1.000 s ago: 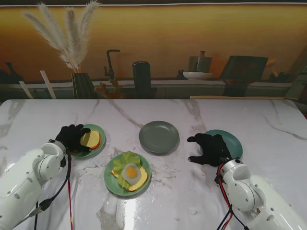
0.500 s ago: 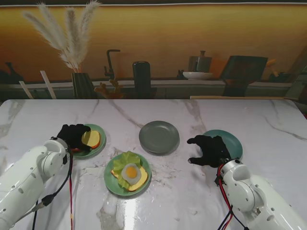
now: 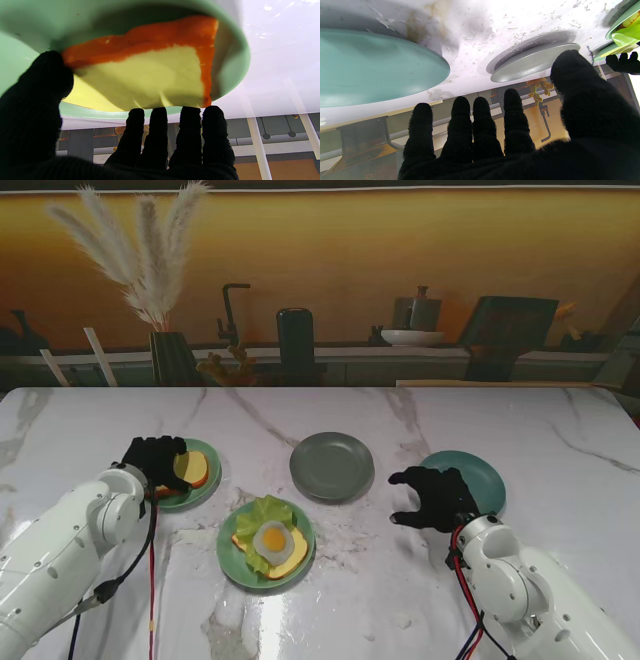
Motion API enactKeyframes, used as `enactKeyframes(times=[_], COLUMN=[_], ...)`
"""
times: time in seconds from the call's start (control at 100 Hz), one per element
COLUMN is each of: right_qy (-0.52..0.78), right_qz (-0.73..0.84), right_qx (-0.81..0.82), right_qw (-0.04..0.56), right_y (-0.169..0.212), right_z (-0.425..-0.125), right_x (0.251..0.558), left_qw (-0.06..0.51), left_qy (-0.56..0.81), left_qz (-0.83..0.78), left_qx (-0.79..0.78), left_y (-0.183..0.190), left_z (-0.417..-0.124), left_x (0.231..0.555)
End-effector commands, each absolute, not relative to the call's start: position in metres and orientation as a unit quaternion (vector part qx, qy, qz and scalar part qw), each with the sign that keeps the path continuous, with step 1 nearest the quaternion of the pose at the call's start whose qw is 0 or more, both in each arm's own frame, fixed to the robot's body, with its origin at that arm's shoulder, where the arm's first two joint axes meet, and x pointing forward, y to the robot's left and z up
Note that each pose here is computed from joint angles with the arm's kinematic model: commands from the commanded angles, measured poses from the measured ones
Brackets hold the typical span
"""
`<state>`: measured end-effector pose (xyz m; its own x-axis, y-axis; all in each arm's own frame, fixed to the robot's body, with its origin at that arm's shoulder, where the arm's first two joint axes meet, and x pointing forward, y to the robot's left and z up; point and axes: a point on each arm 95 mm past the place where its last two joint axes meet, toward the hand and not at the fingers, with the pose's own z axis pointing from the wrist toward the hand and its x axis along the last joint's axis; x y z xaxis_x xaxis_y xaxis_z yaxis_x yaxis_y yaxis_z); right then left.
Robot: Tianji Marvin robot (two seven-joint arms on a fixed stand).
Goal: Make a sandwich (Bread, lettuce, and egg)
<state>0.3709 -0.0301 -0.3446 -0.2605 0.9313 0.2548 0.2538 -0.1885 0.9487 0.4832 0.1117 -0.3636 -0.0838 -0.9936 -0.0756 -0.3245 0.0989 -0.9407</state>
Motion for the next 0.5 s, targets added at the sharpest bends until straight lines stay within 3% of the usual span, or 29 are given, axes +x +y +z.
enactKeyframes(times=[0.0, 0.49], right_qy=[0.559, 0.558], right_qz=[0.563, 0.559], right_qx=[0.534, 0.540], right_qw=[0.292, 0.289], right_y=[-0.0229, -0.0223], right_z=[-0.3487, -0.3525], right_x=[0.3688, 0.3694], left_qw=[0.404, 0.404], left_qy=[0.630, 0.623], left_qz=[-0.362, -0.359], left_qx=[-0.555, -0.565], left_y=[0.1233, 0.1230], left_z=[-0.3984, -0.4071], left_x=[0.4657, 0.4661])
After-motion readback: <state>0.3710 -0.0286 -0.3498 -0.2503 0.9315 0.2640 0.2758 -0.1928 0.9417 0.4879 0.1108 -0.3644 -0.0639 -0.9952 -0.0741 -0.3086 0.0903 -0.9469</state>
